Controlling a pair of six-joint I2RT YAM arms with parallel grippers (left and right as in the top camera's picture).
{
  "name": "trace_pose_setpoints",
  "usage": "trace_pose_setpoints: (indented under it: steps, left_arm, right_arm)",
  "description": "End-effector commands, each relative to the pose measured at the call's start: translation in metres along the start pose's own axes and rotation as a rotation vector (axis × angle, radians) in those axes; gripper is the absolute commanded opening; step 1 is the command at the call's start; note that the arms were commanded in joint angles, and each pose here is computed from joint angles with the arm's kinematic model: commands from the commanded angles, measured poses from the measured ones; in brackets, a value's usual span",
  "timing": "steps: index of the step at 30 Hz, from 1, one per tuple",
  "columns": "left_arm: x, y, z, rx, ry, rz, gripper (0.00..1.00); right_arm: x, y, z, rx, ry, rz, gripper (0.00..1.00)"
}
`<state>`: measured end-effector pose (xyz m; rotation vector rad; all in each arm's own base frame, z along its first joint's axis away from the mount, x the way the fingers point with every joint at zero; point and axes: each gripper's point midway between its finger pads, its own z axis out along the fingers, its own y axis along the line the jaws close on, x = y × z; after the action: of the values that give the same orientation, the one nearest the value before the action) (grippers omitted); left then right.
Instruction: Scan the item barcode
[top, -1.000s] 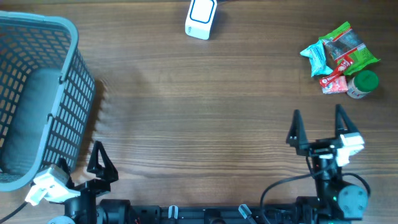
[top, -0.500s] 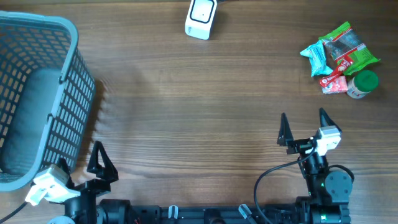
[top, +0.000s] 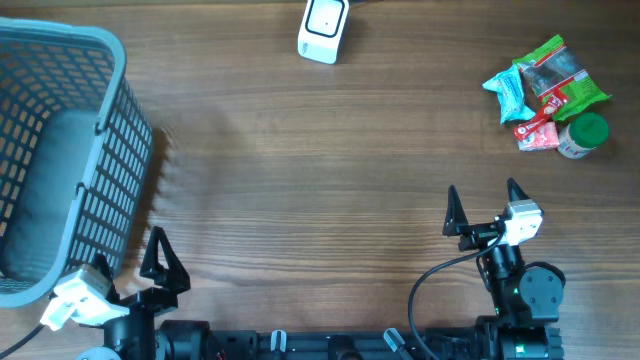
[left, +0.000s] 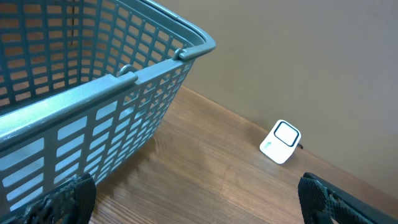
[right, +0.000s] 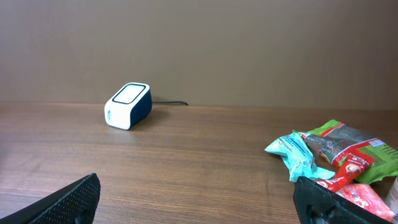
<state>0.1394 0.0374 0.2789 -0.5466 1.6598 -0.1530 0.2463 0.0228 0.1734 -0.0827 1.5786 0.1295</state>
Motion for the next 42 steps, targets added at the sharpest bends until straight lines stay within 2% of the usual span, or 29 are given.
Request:
trace_pose_setpoints:
  steps: [1, 42]
  left_arm:
    - [-0.0006, -0.0001, -0.0006, 0.001, -0.005, -0.008, 1.00]
    - [0.0033, 0.0020, -0.0006, -0.007, 0.011, 0.007, 1.00]
  right_arm:
    - [0.0008, 0.0047, 0.0004, -0.025, 0.003, 0.016, 0.99]
    - [0.0008, 0.0047, 0.0004, -0.025, 0.003, 0.016, 1.00]
